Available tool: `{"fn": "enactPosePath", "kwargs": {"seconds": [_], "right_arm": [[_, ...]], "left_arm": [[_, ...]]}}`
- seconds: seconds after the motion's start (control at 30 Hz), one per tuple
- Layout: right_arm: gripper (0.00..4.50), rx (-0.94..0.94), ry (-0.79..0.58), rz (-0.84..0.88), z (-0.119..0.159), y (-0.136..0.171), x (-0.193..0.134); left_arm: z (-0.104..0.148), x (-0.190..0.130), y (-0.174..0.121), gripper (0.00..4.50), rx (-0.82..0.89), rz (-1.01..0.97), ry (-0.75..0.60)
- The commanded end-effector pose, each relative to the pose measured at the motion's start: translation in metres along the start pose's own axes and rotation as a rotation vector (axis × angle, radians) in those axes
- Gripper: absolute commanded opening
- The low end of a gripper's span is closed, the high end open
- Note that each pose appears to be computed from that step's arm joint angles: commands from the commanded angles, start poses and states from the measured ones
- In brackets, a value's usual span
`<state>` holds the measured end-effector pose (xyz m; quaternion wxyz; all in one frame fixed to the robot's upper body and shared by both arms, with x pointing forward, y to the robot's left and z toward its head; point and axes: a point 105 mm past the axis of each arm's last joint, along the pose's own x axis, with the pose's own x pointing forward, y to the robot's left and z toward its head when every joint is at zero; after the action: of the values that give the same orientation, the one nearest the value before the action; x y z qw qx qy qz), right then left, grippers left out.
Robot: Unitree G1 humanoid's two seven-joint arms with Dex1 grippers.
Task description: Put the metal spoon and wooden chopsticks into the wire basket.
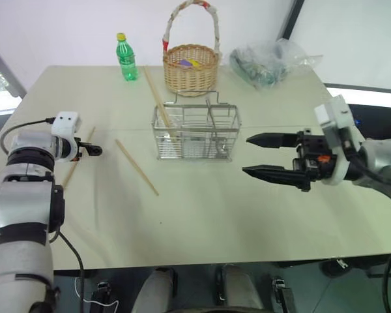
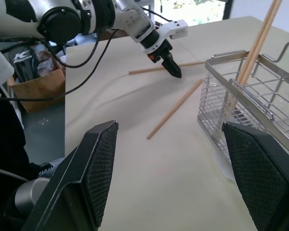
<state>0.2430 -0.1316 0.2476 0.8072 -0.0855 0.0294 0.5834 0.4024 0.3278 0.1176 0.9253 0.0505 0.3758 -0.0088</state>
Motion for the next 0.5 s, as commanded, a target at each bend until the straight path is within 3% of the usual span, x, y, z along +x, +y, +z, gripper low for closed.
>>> {"fn": "enactPosePath", "kwargs": {"seconds": [0.03, 0.2, 0.23, 0.4, 0.5], "right_arm": [[3.57, -0.044, -0.024, -0.021, 0.011, 0.001, -0.005], [3.57, -0.024, -0.04, -0.056, 0.013, -0.004, -0.011], [3.57, -0.022, -0.041, -0.06, 0.013, -0.004, -0.011], [3.57, -0.024, -0.032, -0.065, 0.012, -0.006, -0.012], [3.57, -0.026, -0.021, -0.062, 0.01, -0.007, -0.012]], "left_arm": [[0.007, -0.005, 0.007, 3.11, 0.0, 0.037, -0.019], [0.003, -0.005, 0.011, 0.41, -0.034, 0.051, -0.018], [0.002, -0.005, 0.012, 0.06, -0.037, 0.051, -0.019], [0.002, -0.005, 0.013, 0.06, -0.051, 0.063, -0.023], [0.02, -0.007, 0.013, 0.06, -0.041, 0.08, -0.115]]}}
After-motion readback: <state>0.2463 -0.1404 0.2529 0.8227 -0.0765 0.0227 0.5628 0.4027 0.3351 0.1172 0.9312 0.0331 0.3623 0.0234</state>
